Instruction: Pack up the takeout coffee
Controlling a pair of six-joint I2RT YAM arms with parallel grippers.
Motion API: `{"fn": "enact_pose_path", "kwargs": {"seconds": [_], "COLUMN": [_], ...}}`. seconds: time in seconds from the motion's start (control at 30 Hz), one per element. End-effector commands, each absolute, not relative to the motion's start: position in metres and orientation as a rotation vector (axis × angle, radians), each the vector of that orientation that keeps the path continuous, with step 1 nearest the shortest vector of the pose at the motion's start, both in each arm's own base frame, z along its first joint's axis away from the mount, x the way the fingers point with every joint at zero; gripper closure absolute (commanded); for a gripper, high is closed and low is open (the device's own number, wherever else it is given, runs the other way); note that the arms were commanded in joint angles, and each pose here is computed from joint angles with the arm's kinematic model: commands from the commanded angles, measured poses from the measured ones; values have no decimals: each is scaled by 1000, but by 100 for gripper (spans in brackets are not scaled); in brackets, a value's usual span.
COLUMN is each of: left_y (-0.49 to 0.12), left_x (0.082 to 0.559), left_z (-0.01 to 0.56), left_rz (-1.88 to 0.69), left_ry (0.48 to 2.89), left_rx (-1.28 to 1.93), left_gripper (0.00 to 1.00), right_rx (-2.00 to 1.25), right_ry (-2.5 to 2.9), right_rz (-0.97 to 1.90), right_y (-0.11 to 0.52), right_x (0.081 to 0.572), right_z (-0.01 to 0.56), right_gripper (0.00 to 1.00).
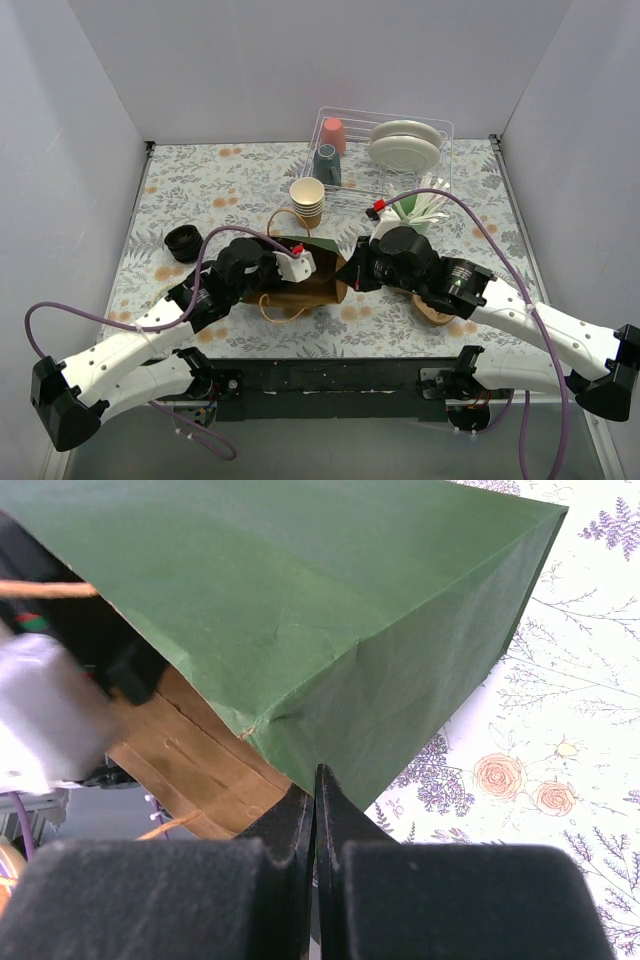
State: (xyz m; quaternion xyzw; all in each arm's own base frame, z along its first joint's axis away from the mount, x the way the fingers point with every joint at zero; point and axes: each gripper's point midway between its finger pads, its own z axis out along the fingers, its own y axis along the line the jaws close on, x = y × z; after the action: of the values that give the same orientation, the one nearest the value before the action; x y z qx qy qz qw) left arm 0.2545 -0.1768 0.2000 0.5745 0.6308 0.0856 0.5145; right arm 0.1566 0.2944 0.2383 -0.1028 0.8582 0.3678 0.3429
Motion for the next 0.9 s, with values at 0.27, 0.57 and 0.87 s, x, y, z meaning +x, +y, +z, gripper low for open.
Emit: {"fn": "enact_pose_path", "kwargs": {"seconds": [0.27, 0.57, 0.87], "left_y": [-195, -210, -212], "left_x": [231, 219, 220], "left_z": [228, 219, 217], "left_rz": [-15, -143, -143], "left_ry": [1495, 1514, 1504], "left_rx": [1372, 1407, 1412], "left_gripper": [73, 82, 79], "right_rx": [-286, -301, -304], "right_ry": [2199, 2200, 2198], "right_rz": [974, 968, 958], "right_y": [303, 306, 309], "right_x": [162, 163, 167], "right_z": [249, 249, 252], "right_gripper": [99, 99, 99]}}
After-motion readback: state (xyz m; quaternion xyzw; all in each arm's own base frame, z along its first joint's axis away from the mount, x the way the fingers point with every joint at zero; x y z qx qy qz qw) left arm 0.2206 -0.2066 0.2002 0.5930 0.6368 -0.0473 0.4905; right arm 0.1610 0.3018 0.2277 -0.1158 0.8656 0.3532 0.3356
